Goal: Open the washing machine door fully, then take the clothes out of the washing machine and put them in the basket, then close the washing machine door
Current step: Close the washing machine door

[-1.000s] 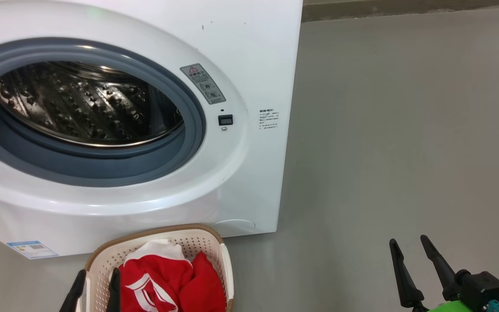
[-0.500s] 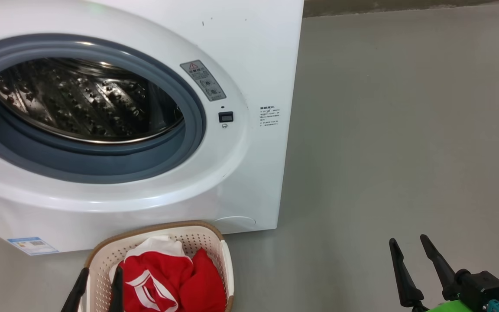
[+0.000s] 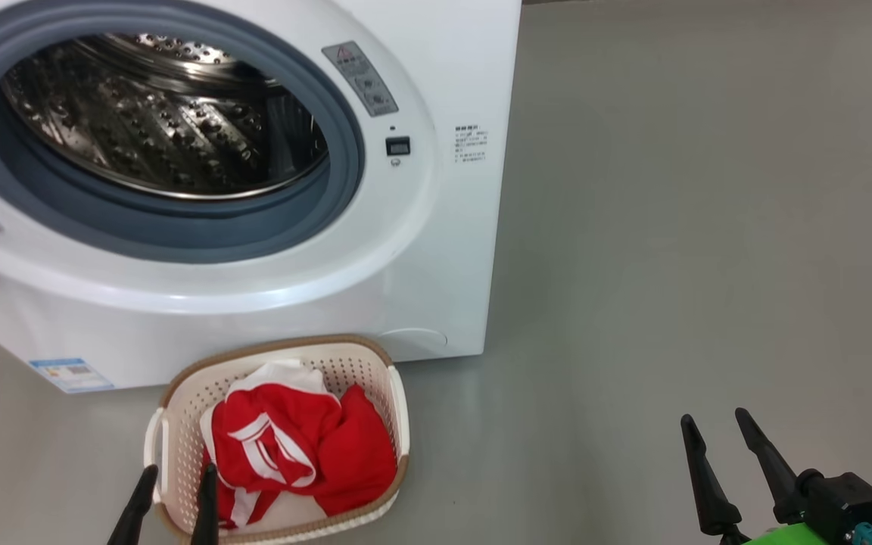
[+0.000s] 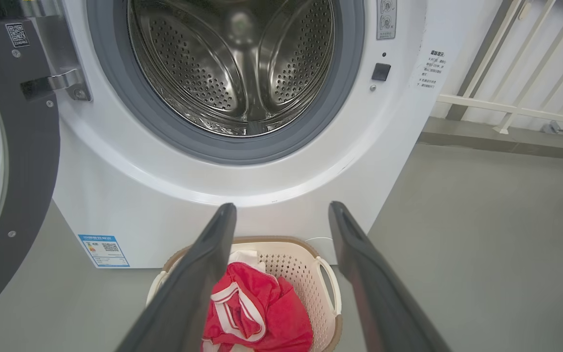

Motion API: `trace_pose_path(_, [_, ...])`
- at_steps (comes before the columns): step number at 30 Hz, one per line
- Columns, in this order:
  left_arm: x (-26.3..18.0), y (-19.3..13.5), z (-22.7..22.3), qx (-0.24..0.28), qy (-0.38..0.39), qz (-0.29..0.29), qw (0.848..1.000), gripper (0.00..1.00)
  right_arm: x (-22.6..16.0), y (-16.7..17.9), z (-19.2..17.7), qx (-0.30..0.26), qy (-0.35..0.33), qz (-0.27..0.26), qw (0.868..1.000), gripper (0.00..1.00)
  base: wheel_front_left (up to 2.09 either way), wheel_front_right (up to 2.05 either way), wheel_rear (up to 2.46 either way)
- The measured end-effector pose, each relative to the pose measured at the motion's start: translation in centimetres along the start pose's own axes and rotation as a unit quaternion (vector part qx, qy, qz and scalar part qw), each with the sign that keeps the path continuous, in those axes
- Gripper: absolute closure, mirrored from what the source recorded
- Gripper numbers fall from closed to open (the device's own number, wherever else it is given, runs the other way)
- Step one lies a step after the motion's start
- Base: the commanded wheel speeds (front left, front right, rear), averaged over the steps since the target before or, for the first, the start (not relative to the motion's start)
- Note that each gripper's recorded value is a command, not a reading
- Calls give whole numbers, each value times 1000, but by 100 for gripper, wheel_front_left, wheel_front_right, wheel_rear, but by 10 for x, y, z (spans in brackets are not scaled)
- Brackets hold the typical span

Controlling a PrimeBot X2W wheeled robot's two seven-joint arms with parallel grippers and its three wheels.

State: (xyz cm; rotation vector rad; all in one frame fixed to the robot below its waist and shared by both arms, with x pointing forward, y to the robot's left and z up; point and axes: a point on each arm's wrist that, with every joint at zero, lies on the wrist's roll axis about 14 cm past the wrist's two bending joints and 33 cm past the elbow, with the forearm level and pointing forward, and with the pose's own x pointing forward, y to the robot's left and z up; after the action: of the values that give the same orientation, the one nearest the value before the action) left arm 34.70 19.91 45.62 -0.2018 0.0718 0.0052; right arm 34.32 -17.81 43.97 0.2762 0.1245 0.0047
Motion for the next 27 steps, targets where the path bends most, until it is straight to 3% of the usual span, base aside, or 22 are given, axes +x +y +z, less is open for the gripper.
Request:
trace_pose_path(8, [-1,2,0,0,0,3,1000,0,1,1,-1,0,2,2,1000,0,-86,86,0])
trace_pose_path(27, [-2,9,4,-4,-7,19,1000,0,8,9,-3,-1,6,16,1000,0,-2,2,0])
